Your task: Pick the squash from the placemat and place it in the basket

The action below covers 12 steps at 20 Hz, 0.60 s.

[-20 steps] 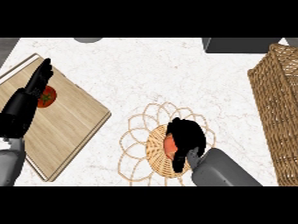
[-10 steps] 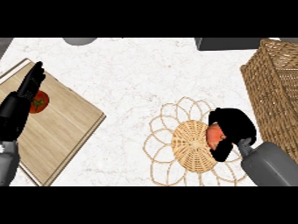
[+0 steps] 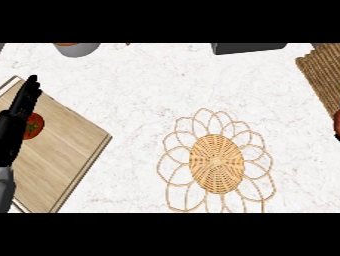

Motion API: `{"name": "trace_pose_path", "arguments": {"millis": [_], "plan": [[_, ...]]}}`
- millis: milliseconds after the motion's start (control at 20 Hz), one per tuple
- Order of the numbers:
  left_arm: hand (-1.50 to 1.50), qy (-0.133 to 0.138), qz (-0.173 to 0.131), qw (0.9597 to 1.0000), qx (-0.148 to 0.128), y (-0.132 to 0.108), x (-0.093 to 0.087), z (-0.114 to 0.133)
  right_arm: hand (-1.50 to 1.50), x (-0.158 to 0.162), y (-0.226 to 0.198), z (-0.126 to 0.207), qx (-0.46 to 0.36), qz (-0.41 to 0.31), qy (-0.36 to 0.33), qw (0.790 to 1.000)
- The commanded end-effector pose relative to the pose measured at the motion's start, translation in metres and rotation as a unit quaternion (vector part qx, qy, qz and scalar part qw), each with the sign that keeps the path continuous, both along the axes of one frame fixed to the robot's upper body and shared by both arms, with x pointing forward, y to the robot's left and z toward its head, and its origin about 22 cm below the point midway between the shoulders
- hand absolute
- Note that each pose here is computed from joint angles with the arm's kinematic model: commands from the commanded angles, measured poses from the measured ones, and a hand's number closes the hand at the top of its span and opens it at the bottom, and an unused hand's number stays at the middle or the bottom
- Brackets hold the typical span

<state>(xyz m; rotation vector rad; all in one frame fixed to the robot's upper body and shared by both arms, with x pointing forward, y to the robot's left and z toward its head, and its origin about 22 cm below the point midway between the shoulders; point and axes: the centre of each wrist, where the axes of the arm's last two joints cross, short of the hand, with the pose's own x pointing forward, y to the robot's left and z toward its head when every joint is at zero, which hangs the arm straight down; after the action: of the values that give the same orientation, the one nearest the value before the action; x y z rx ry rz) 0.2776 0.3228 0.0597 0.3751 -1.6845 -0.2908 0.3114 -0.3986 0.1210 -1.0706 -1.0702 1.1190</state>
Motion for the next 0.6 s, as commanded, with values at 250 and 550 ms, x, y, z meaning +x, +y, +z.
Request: {"name": "trace_pose_path", "arguments": {"millis": [250,550], "plan": [[0.0,0.005,-0.001,1.0,-0.004,0.005,-0.007,-0.003,1.5,-0.014,-0.09,0.091,0.245,0.08,-0.234,0.937],[0.0,-0.01,-0.022,0.9997,0.008,-0.003,0.001,0.01,1.5,-0.063,-0.16,0.162,0.308,0.165,-0.271,0.897]]}}
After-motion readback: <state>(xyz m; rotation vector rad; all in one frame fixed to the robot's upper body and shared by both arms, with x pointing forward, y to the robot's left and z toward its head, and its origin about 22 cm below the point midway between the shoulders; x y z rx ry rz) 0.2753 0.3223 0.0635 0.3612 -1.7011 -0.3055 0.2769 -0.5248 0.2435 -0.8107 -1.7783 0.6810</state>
